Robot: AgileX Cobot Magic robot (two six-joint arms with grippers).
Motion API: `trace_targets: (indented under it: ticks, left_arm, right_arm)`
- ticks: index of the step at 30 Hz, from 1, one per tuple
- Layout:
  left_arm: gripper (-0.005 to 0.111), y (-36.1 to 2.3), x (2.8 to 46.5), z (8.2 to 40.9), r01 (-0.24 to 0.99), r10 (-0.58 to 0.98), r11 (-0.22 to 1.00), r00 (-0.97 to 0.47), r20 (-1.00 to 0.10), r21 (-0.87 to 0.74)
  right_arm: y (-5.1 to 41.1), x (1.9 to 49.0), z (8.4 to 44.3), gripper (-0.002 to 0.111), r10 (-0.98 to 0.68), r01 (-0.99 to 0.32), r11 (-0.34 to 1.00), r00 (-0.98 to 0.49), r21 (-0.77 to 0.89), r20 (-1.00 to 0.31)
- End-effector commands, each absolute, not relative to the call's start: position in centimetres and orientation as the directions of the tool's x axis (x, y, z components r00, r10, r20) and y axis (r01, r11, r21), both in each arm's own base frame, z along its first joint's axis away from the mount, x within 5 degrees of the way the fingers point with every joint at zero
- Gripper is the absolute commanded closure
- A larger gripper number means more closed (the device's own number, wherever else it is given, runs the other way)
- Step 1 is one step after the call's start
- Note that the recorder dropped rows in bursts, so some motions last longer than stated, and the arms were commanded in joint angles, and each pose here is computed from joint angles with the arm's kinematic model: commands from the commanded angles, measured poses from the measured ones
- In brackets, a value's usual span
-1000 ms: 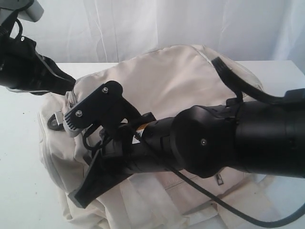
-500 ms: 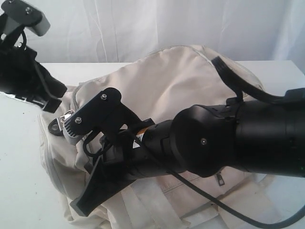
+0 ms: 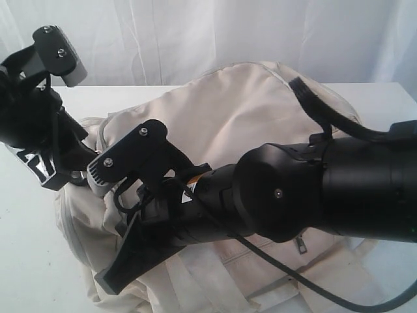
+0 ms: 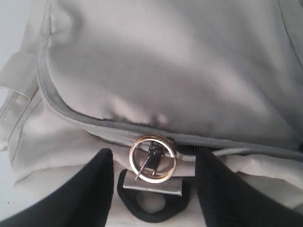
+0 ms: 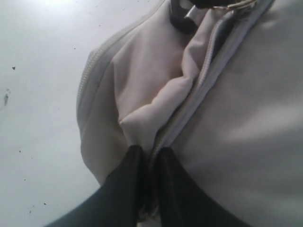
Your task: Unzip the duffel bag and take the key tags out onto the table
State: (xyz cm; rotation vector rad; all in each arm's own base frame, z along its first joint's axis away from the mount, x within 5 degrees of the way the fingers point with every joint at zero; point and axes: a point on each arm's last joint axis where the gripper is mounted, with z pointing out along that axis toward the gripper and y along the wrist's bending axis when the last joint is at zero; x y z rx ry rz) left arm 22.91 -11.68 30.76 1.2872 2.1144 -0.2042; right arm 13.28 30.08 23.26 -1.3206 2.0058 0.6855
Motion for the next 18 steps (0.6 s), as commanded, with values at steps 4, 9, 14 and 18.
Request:
trace_targets:
  ticks: [4,9,14,18]
  left_arm:
    - [0.05,-12.2,23.7,29.6,0.89,0.798,0.407,-0.235,-0.556,0.208]
    - [0.051,-12.7,24.9,28.4,0.9,0.813,0.37,-0.194,-0.55,0.229]
    - [0.088,-12.7,25.1,28.3,0.886,0.795,0.407,-0.226,-0.562,0.22]
    - [0.107,-12.7,24.8,28.5,0.892,0.798,0.399,-0.225,-0.559,0.212]
  right_arm:
    - [29.9,12.8,22.8,0.108,-0.635,-0.933,0.345,-0.314,0.105,-0.706]
    - [29.9,12.8,22.8,0.108,-0.636,-0.933,0.344,-0.314,0.106,-0.705]
    - [29.7,12.7,22.6,0.108,-0.649,-0.934,0.339,-0.318,0.112,-0.691]
    - [29.7,12.7,22.6,0.108,-0.65,-0.934,0.338,-0.318,0.113,-0.69]
